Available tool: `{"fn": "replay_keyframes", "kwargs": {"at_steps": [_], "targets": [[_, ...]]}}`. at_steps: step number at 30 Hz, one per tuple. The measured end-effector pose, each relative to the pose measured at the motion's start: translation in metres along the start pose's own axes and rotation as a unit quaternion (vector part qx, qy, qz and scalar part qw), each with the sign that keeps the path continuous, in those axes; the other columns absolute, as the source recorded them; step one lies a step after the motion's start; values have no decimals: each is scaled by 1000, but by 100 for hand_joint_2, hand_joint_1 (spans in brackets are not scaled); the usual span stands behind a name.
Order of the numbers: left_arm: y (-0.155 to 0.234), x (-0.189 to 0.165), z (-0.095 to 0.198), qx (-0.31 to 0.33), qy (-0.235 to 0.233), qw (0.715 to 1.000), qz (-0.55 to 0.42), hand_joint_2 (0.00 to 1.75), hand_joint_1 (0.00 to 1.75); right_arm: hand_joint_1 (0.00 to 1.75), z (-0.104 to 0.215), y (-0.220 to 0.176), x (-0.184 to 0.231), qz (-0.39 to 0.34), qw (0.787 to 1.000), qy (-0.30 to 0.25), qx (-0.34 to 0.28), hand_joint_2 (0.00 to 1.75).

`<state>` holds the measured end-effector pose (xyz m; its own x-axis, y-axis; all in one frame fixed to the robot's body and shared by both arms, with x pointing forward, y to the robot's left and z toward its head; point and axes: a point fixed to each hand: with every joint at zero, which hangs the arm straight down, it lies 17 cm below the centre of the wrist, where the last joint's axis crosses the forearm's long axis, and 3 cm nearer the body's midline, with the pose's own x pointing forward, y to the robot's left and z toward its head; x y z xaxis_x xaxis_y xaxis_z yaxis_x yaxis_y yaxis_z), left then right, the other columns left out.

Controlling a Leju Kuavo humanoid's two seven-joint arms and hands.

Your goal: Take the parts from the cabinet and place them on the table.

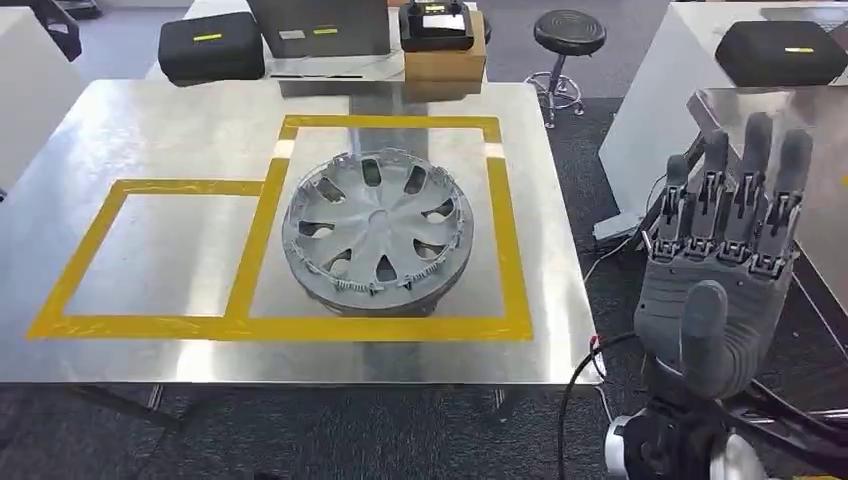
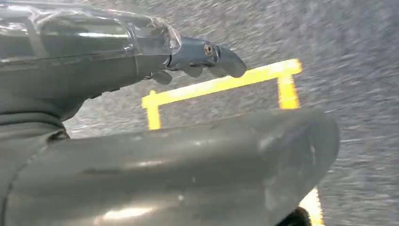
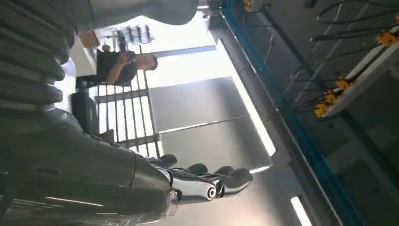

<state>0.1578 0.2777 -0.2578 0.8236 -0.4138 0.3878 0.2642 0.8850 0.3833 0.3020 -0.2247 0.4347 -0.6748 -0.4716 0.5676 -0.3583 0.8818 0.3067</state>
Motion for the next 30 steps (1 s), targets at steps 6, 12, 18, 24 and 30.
{"fn": "replay_keyframes", "kwargs": {"at_steps": [6, 12, 18, 24, 30], "targets": [[6, 1, -3, 1, 2, 1000, -22, 0, 0, 0, 3, 1, 1, -9, 1000, 4, -1, 175], [23, 12, -9, 23, -11, 1000, -13, 0, 0, 0, 2, 7, 1, -34, 999, 6, 11, 175], [40, 13, -12, 48, -19, 999, 12, 0, 0, 0, -9, 16, 5, -70, 997, -8, 35, 175], [57, 2, -15, 64, -7, 998, 9, 0, 0, 0, -12, 13, 1, -69, 997, -8, 27, 175], [72, -4, -17, 76, -4, 997, 5, 0, 0, 0, -9, 10, -7, -63, 998, 0, 21, 175]]}}
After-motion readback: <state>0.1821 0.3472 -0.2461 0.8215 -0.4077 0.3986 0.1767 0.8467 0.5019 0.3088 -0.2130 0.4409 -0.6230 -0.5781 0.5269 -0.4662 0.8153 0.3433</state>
